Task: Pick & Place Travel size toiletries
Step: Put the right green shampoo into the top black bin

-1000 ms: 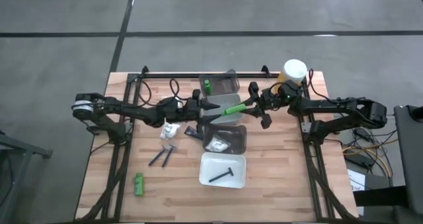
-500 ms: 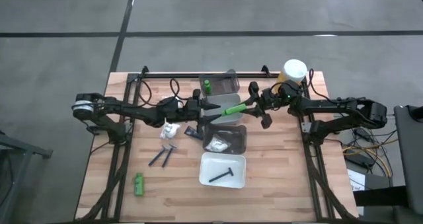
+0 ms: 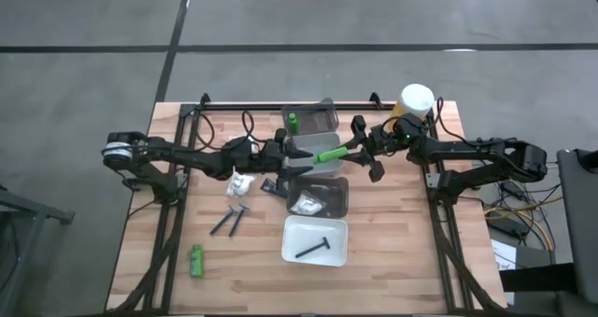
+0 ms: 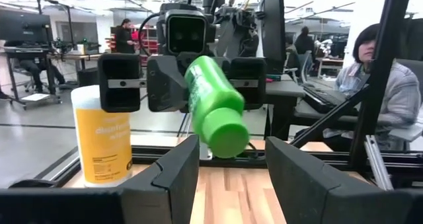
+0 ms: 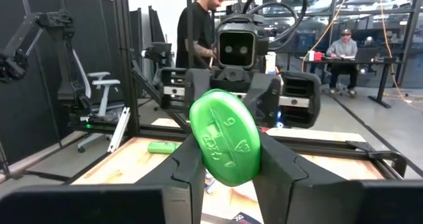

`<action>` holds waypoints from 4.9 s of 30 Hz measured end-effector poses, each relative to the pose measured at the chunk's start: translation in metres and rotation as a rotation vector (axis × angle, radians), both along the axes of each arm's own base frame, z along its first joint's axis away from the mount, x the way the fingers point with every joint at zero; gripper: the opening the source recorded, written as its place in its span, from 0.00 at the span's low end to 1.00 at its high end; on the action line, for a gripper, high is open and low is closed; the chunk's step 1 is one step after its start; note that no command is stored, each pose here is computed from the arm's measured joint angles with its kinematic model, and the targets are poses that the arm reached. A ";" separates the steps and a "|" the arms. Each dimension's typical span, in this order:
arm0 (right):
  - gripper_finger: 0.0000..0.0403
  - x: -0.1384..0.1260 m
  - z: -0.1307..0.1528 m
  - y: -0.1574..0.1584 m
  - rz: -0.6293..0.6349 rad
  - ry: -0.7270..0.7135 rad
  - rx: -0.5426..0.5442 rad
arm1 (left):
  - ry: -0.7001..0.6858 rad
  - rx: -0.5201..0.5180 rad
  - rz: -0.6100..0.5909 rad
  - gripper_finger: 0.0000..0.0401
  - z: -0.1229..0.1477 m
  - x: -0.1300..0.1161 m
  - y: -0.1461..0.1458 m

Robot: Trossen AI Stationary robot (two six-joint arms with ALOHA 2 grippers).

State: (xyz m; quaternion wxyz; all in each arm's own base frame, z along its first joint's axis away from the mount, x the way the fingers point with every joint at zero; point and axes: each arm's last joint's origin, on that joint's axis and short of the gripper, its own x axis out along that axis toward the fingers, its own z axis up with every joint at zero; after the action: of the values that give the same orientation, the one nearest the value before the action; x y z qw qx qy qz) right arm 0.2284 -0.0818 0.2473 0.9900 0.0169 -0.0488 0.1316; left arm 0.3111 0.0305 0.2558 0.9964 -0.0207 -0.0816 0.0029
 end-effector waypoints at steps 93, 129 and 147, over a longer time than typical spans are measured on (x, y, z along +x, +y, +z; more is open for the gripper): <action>0.21 0.002 0.001 -0.001 -0.015 0.014 0.009 | 0.007 0.068 0.076 0.48 0.010 0.021 0.004; 0.62 -0.006 -0.003 -0.009 -0.053 0.127 0.097 | 0.065 0.054 0.097 0.28 0.011 0.021 0.006; 0.75 -0.036 -0.019 -0.016 -0.172 0.377 0.073 | 0.507 -0.052 0.308 0.28 0.054 0.021 0.075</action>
State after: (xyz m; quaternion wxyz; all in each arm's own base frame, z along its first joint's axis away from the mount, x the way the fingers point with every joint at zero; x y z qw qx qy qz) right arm 0.1927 -0.0980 0.2286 0.9879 0.0728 0.1311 0.0392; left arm 0.3323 0.1054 0.3098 0.9720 -0.0322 0.1679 0.1610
